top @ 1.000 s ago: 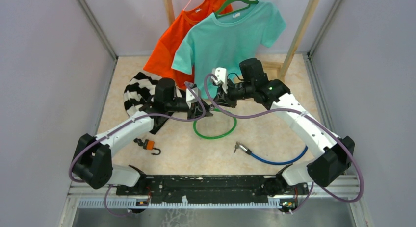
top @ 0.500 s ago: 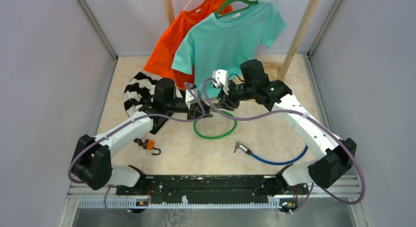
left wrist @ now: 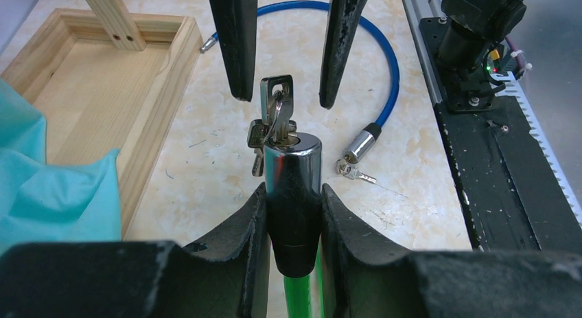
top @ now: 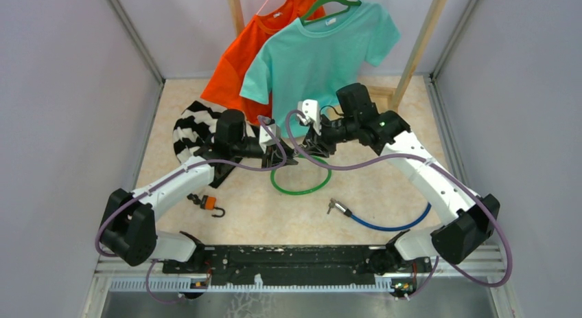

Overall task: Lock with the key
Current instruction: Lock the lock.

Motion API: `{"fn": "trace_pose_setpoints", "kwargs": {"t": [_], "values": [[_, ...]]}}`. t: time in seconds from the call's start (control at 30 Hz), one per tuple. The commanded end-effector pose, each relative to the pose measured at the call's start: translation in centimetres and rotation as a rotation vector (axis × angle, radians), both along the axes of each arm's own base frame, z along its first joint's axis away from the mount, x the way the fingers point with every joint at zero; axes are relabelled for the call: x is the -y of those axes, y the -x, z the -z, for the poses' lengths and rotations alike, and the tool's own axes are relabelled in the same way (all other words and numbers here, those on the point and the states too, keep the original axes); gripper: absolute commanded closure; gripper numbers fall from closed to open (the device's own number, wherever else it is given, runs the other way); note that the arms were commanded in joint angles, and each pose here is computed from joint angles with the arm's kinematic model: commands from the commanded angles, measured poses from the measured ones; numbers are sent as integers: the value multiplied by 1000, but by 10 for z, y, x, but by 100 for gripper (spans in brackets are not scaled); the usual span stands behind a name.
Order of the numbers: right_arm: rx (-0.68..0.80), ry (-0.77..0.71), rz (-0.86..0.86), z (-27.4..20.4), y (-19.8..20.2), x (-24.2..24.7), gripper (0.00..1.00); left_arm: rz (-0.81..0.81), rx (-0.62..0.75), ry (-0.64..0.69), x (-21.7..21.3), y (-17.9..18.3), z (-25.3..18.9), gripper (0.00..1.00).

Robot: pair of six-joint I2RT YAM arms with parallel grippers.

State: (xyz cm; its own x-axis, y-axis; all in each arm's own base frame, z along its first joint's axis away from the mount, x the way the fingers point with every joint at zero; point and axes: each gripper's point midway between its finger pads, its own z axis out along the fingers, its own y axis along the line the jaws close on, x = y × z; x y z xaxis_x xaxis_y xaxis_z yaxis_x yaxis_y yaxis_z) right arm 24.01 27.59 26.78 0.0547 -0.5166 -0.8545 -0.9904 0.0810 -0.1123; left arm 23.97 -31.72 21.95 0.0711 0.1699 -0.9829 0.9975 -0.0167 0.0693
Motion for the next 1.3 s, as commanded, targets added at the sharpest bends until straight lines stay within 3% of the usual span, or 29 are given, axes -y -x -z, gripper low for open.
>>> {"fn": "trace_pose_setpoints", "kwargs": {"t": [0.0, 0.5, 0.77, 1.27], "values": [[66, -73, -54, -37, 3, -9, 67, 30, 23, 12, 1, 7, -11, 100], [42, -41, -103, -25, 3, -15, 87, 30, 28, 16, 0, 9, -13, 100], [146, -36, -154, -28, 2, -13, 98, 36, 21, 21, 0, 10, -13, 100], [373, 22, -258, -13, -8, -8, 100, 106, 1, 40, 1, 23, -13, 100]]}}
